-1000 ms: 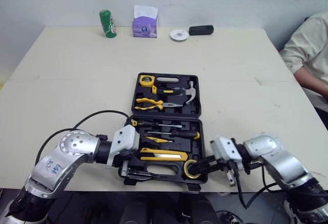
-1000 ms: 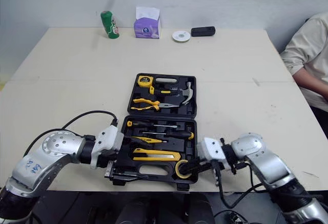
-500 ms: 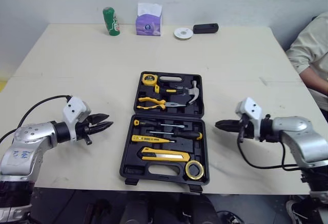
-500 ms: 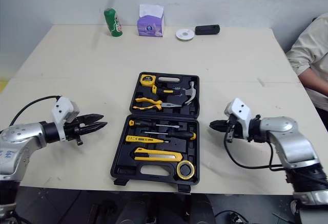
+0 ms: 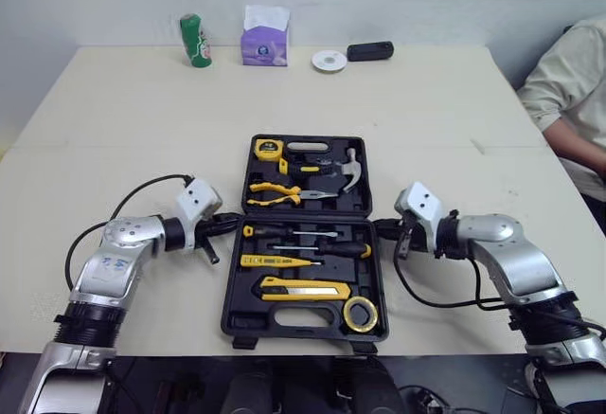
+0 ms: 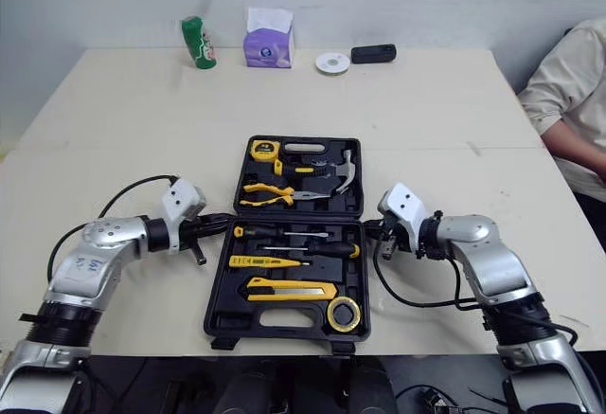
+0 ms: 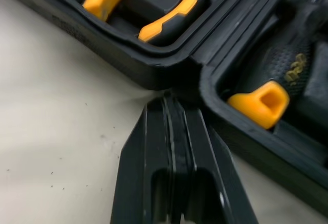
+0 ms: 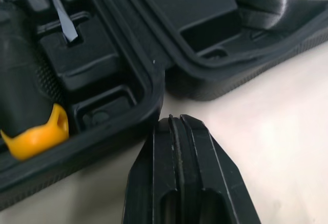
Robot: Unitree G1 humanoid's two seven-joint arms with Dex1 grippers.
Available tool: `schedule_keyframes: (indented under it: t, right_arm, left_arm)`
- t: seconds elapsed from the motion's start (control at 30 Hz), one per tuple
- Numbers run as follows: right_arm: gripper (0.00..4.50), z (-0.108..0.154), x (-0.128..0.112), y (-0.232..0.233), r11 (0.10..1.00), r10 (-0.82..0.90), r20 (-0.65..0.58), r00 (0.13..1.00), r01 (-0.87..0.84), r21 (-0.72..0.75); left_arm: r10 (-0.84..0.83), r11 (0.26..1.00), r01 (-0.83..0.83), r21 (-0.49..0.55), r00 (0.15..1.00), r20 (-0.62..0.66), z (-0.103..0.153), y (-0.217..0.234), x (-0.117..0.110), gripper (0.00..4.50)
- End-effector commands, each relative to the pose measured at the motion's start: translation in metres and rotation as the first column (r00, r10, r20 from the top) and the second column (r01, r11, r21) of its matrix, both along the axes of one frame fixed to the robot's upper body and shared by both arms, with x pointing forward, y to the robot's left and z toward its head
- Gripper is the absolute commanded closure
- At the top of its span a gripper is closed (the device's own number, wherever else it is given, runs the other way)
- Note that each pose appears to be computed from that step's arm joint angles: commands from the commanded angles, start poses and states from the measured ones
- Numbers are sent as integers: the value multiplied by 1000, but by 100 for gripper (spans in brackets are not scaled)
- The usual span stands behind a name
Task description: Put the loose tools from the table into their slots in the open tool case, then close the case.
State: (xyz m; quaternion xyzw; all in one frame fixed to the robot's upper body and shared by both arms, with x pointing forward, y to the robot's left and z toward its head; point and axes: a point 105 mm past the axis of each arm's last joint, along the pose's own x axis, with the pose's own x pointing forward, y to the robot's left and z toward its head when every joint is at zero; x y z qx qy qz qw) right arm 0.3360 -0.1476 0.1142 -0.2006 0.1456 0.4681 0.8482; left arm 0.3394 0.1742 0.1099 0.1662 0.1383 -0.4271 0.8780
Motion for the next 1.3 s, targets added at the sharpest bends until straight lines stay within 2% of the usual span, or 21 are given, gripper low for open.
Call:
schedule_keyframes:
  t: [0.03,0.27,0.47,0.53,0.6,0.63,0.7,0.87,0.9,0.93,1.03,1.2,1.3]
  right_arm:
    - [450,12,3,14,998,58,45,997,-59,4]
    - [450,15,6,12,998,66,56,996,-65,-19]
    - [450,10,11,-16,983,18,132,991,7,-183]
    - [450,11,12,-29,978,-22,140,990,50,-201]
    - [450,16,11,-43,979,-78,126,989,100,-177]
    - [418,20,10,-47,981,-105,114,988,122,-150]
    - [358,33,11,-49,983,-164,77,983,169,-71]
    - [99,55,20,-36,955,-278,-43,960,281,95]
    - [53,58,24,-33,943,-302,-75,950,310,126]
    - [7,61,27,-29,929,-323,-109,940,337,153]
    - [7,67,34,-15,905,-352,-181,918,383,187]
    - [7,67,41,7,888,-367,-254,895,418,193]
    - [7,62,44,8,876,-401,-270,875,453,165]
  left_arm:
    - [-76,997,76,-10,997,16,2,-18,0,446]
    - [-57,998,57,-21,998,0,0,-17,2,446]
    - [43,999,-43,5,999,-28,-3,4,5,446]
    - [97,995,-98,-21,994,-44,1,18,5,446]
    - [161,984,-166,-72,985,-66,9,34,3,385]
    - [198,973,-205,-103,977,-77,15,41,4,362]
    - [263,944,-280,-174,958,-113,27,48,7,283]
    - [363,863,-424,-276,899,-245,53,42,25,42]
    - [361,859,-430,-279,894,-265,56,37,28,2]
    - [354,857,-432,-280,890,-288,58,31,30,0]
    - [334,848,-439,-297,877,-345,64,17,34,0]
    - [382,861,-471,-194,849,-364,52,8,42,0]
    - [394,858,-483,-175,837,-379,45,6,44,0]
